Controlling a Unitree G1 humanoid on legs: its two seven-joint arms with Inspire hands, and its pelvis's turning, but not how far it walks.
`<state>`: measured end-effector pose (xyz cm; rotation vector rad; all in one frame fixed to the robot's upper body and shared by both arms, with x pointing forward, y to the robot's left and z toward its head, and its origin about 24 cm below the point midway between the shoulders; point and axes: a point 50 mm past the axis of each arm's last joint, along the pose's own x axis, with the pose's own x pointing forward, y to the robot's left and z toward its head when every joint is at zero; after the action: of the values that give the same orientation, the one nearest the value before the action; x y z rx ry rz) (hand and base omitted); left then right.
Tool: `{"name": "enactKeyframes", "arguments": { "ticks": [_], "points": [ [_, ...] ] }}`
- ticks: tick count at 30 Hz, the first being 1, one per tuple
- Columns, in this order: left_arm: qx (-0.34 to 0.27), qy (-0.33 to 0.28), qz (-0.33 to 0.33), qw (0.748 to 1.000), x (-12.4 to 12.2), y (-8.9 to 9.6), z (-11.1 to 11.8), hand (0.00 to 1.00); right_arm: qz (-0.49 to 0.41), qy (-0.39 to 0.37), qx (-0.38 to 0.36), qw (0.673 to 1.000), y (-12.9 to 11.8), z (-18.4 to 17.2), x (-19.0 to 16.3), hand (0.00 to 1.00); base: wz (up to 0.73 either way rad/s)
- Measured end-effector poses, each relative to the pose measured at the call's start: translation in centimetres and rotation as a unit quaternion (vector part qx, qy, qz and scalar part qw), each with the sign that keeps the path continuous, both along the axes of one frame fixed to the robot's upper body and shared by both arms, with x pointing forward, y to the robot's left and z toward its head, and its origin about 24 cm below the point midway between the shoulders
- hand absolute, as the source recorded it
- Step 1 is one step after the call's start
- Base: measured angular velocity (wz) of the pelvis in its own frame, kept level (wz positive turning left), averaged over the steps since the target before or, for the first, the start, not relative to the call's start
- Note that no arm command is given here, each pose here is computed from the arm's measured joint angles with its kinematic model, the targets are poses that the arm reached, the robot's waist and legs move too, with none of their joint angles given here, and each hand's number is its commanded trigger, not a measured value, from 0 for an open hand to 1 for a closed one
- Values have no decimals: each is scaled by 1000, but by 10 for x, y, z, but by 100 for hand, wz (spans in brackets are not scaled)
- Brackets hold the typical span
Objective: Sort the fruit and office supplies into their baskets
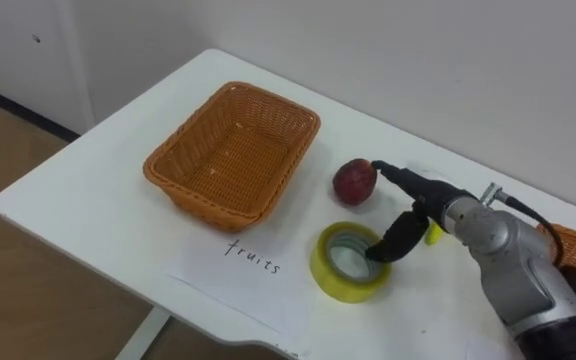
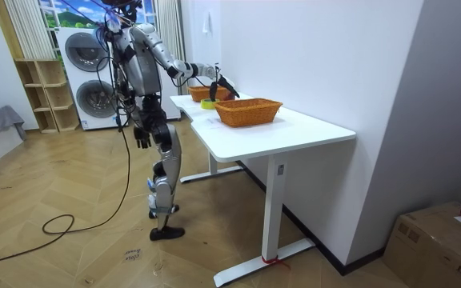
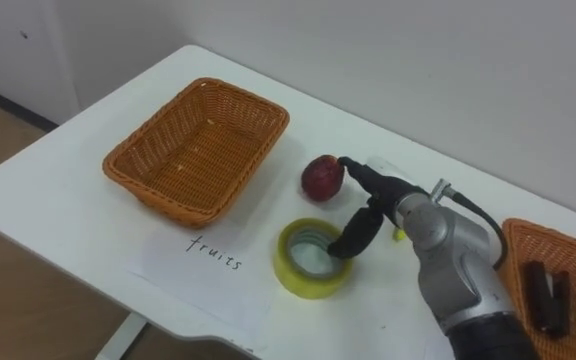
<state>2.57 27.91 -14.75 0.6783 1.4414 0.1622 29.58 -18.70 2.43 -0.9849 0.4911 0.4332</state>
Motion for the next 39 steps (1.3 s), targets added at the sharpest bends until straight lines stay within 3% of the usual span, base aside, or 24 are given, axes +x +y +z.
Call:
{"name": "enactKeyframes", "arguments": {
  "ticks": [6, 12, 31, 32, 33, 34, 39],
  "points": [
    [9, -13, -5, 1000, 7, 0, 2, 0, -8, 2, -31, 999, 1, 0, -1, 0, 0],
    [30, -23, -10, 999, 10, 0, 2, 0, 19, 41, -27, 999, 15, -8, -9, 0, 0],
    [47, -34, -7, 998, 13, -6, 1, 0, 8, 51, -30, 998, 16, -14, -12, 0, -1],
    [47, -34, -7, 998, 13, -6, 1, 0, 8, 51, -30, 998, 17, -14, -13, 13, 0],
    [47, -34, -8, 998, 13, -6, 1, 0, 8, 52, -30, 998, 17, -14, -13, 69, 0],
    [47, -33, -8, 998, 13, -6, 1, 0, 9, 50, -31, 998, 18, -14, -13, 100, 0],
    [47, -33, -8, 998, 12, -6, 1, 0, 12, 43, -33, 998, 19, -12, -14, 100, 0]
  ]
}}
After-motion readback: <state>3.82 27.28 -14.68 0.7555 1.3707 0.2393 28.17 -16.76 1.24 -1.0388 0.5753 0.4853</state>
